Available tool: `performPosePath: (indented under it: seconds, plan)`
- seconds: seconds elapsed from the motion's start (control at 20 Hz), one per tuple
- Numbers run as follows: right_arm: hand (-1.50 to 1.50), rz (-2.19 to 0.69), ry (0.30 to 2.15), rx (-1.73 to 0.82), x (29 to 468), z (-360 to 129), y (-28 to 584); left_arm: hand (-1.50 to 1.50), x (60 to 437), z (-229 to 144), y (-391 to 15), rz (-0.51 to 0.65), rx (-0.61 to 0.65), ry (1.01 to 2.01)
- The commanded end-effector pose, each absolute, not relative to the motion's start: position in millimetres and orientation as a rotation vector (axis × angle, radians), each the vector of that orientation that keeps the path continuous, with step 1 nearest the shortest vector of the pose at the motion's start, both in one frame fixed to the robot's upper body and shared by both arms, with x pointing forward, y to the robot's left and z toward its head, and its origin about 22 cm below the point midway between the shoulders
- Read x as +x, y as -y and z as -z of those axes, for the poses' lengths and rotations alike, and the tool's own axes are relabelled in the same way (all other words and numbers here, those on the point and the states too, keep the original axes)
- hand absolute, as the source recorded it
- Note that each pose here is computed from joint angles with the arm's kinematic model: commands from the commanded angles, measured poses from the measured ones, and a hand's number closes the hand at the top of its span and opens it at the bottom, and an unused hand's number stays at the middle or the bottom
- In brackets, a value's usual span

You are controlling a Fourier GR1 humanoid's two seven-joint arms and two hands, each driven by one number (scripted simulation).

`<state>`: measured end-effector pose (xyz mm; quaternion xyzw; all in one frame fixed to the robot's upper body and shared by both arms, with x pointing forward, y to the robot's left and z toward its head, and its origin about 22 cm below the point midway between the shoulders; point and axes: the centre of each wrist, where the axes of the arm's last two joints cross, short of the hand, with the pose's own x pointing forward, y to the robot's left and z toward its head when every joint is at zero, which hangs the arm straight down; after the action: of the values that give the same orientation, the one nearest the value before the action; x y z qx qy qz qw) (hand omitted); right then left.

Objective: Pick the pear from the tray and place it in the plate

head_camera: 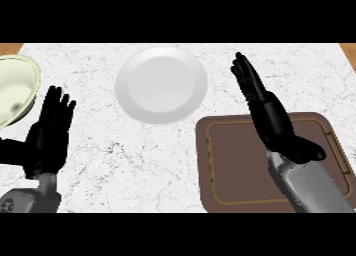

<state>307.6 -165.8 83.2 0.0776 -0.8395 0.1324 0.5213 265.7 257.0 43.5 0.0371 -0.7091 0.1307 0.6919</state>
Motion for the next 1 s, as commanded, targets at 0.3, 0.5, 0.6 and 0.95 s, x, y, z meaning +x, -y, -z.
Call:
performPosePath:
  seconds: [0.3, 0.5, 0.6, 0.95]
  plan:
    - [1.50, -0.708, 2.079, -0.808, 325.0, -62.7, 242.0, 0.00, 252.2, -19.9, -288.0, -0.020, 0.212, 1.531]
    - [-1.50, -0.363, 2.370, -1.062, 301.2, -26.3, 191.6, 0.00, 240.6, -2.0, -291.9, 0.095, 0.193, 1.499]
    - [-1.50, -0.410, 2.422, -1.194, 288.4, 0.2, 185.0, 0.00, 239.8, 2.0, -291.9, 0.114, 0.191, 1.520]
    - [-1.50, -0.389, 2.358, -1.513, 226.6, 68.6, 161.2, 0.00, 245.5, 10.0, -300.7, 0.120, 0.169, 1.525]
